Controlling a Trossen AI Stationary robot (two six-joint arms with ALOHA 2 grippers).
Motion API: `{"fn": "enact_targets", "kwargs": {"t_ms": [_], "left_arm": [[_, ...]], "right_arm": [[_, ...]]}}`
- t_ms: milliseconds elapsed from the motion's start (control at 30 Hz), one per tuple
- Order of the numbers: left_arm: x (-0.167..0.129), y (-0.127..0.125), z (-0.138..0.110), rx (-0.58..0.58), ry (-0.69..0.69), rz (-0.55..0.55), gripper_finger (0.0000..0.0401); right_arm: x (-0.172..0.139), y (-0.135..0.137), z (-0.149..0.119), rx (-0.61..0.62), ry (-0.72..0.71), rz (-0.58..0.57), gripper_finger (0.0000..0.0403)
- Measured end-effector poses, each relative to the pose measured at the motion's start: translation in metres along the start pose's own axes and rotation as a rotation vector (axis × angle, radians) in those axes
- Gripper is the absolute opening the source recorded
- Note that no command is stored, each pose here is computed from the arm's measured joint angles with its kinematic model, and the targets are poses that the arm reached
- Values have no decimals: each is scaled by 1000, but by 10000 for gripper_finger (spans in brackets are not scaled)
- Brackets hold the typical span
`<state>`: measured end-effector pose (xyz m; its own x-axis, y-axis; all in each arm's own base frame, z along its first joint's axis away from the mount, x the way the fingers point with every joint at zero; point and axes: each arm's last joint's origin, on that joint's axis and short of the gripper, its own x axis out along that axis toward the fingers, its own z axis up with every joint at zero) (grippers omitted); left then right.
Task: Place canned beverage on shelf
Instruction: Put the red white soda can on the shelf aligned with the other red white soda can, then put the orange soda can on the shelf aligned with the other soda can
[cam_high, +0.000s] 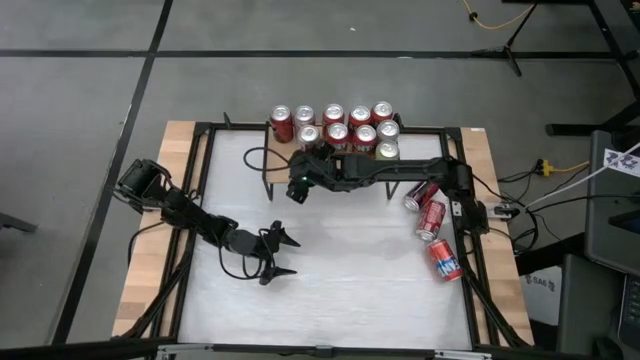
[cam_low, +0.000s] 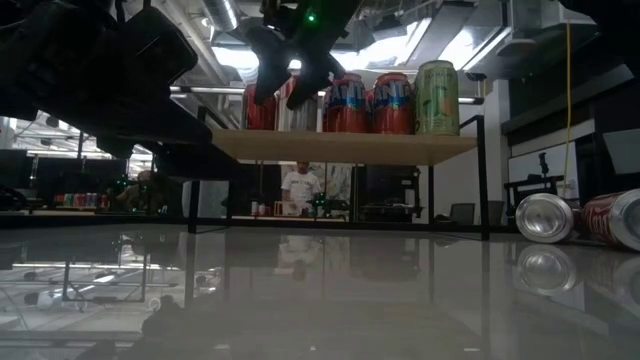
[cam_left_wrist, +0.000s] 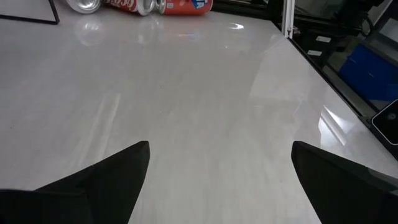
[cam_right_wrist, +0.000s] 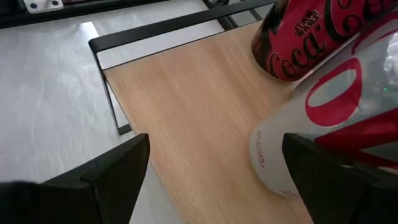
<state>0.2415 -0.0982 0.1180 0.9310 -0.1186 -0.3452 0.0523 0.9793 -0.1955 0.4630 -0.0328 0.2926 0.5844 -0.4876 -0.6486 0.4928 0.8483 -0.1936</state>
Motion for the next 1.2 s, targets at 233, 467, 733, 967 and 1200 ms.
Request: {"fn": "enact_targets", "kwargs": {"t_ms": [233, 467, 733, 967, 1200], "left_arm": [[0, 0, 0, 0, 0, 1, 386], [0, 0, 0, 0, 0, 1, 386], [0, 0, 0, 0, 3, 3, 386], [0, 0, 0, -1, 3, 3, 386], [0, 0, 0, -2, 3, 3, 386]], "right_arm": [[-1, 2, 0, -27, 0, 8, 358], [-36, 29, -2, -75, -20, 115, 358], [-117, 47, -15, -133, 13, 201, 358], [-175, 55, -56, -116, 241, 158, 358], [-216, 67, -99, -54, 453, 59, 358]]}}
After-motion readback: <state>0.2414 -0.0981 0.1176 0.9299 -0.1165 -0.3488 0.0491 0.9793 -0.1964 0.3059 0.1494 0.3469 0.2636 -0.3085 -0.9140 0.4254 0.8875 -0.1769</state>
